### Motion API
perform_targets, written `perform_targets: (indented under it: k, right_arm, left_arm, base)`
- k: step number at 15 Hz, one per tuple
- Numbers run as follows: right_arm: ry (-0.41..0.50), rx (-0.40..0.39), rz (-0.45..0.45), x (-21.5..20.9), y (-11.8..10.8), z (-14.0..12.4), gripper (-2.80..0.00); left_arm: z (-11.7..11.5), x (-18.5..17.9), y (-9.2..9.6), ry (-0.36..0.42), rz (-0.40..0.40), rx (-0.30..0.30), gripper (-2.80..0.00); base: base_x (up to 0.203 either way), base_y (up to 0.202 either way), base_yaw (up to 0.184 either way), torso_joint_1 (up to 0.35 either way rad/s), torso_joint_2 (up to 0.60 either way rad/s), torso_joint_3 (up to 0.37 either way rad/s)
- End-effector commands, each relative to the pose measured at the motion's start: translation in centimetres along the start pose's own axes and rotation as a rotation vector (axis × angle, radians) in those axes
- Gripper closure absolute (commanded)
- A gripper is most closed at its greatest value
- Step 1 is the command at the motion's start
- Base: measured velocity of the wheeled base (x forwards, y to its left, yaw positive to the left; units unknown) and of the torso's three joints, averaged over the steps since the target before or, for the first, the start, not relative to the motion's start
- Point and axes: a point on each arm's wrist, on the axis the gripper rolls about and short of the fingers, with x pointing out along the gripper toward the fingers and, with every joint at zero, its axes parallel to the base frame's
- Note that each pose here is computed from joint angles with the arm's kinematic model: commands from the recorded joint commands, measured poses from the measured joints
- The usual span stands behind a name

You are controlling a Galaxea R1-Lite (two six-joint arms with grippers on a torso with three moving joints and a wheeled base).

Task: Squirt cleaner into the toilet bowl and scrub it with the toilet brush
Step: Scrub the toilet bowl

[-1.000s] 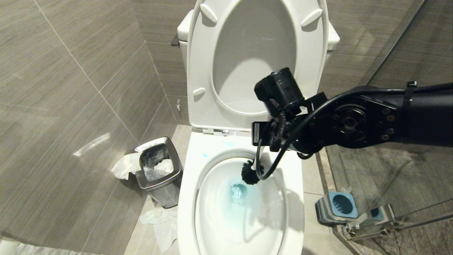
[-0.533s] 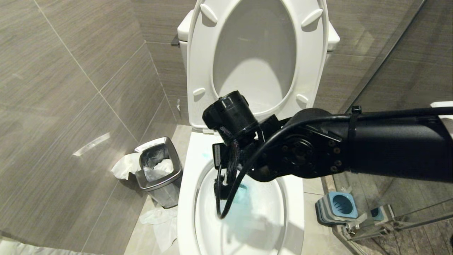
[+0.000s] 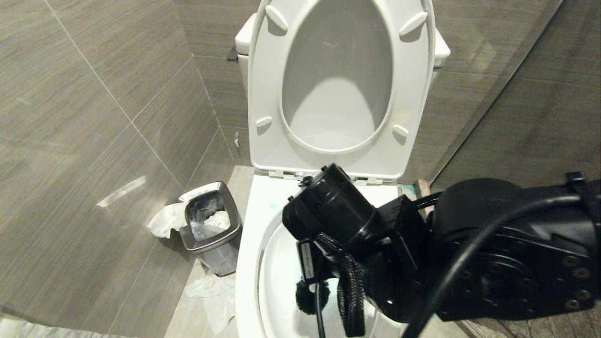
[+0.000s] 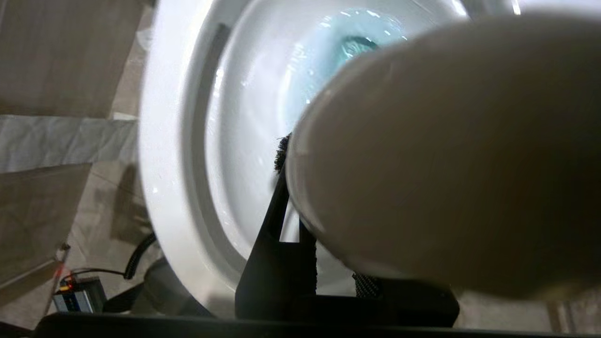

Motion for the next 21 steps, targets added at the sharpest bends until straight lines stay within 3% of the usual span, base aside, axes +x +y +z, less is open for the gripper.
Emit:
perform_targets:
  k: [1, 6, 9, 17, 21]
  right_arm:
    - [-0.010, 0.039, -0.021, -2.3, -3.0, -0.2, 0.00]
    - [0.000, 0.117, -0.158, -0.4, -7.2, 0.4, 0.00]
    - [-0.013, 0.146, -0.198, 2.3, -7.8, 1.6, 0.00]
    - [-0.110, 0.137, -0.164, 7.5, -3.5, 5.5, 0.00]
    - [-0.124, 0.068, -0.090, 7.5, 0.8, 4.7, 0.00]
  left_arm:
    - [0.0, 0.0, 0.0, 0.000, 0.000, 0.000, 0.00]
    - [0.0, 0.0, 0.0, 0.000, 0.000, 0.000, 0.00]
    - [0.0, 0.0, 0.0, 0.000, 0.000, 0.000, 0.00]
    - [0.0, 0.0, 0.0, 0.000, 0.000, 0.000, 0.00]
    - [0.0, 0.0, 0.0, 0.000, 0.000, 0.000, 0.00]
  base:
    - [0.000, 0.000, 0.000, 0.000, 0.00, 0.000]
    - [0.000, 0.000, 0.000, 0.000, 0.00, 0.000]
    - [0.000, 0.000, 0.000, 0.000, 0.00, 0.000]
    - [0.000, 0.000, 0.000, 0.000, 0.00, 0.000]
    - [0.000, 0.000, 0.000, 0.000, 0.00, 0.000]
